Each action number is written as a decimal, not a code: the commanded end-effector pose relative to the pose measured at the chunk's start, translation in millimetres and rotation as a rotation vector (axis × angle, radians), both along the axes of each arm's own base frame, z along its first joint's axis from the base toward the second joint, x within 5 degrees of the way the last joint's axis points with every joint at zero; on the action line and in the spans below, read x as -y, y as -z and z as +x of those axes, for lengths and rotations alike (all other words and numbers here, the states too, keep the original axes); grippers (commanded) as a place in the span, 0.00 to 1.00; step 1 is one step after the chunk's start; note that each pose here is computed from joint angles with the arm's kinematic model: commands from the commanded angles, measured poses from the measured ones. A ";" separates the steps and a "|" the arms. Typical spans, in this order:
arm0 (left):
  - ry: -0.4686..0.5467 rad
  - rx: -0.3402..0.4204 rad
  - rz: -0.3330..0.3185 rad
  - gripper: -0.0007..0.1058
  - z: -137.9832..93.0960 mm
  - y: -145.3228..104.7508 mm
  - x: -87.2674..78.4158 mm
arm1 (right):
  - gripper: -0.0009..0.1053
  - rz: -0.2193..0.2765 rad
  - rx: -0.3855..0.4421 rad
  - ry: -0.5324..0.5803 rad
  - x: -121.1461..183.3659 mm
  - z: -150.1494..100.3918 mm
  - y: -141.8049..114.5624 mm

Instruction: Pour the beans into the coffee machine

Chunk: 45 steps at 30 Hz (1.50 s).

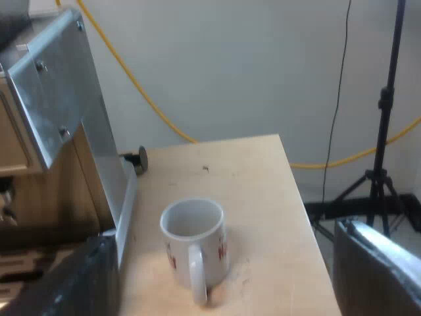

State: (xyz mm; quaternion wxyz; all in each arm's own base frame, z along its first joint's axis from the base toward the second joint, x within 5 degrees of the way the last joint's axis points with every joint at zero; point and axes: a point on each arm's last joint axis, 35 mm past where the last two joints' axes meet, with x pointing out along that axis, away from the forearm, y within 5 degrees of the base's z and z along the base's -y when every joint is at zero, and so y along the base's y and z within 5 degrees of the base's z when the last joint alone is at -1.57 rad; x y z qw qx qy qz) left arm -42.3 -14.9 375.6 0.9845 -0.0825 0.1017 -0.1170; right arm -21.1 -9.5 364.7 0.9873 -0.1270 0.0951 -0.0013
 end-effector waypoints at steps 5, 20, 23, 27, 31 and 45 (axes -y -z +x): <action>-0.019 -0.117 -0.006 0.99 23.5 24.6 -2.8 | 0.65 0.015 -0.085 -0.128 -7.4 17.8 20.6; -0.018 -0.233 -0.014 0.99 57.0 69.6 -5.4 | 0.65 -0.002 -0.292 -0.153 -13.1 48.8 81.8; -0.018 -0.238 -0.001 0.99 58.1 71.9 -5.6 | 0.65 -0.004 -0.332 -0.155 -13.9 53.4 94.4; -0.007 -0.249 0.029 0.99 60.8 77.7 -5.8 | 0.65 0.004 -0.372 -0.181 -15.5 57.2 106.7; -0.007 -0.270 0.027 0.99 62.2 82.3 -5.9 | 0.65 0.011 -0.402 -0.195 -16.5 59.7 116.2; -0.005 -0.283 0.026 0.99 62.2 84.3 -5.8 | 0.65 0.023 -0.402 -0.192 -16.8 60.8 117.6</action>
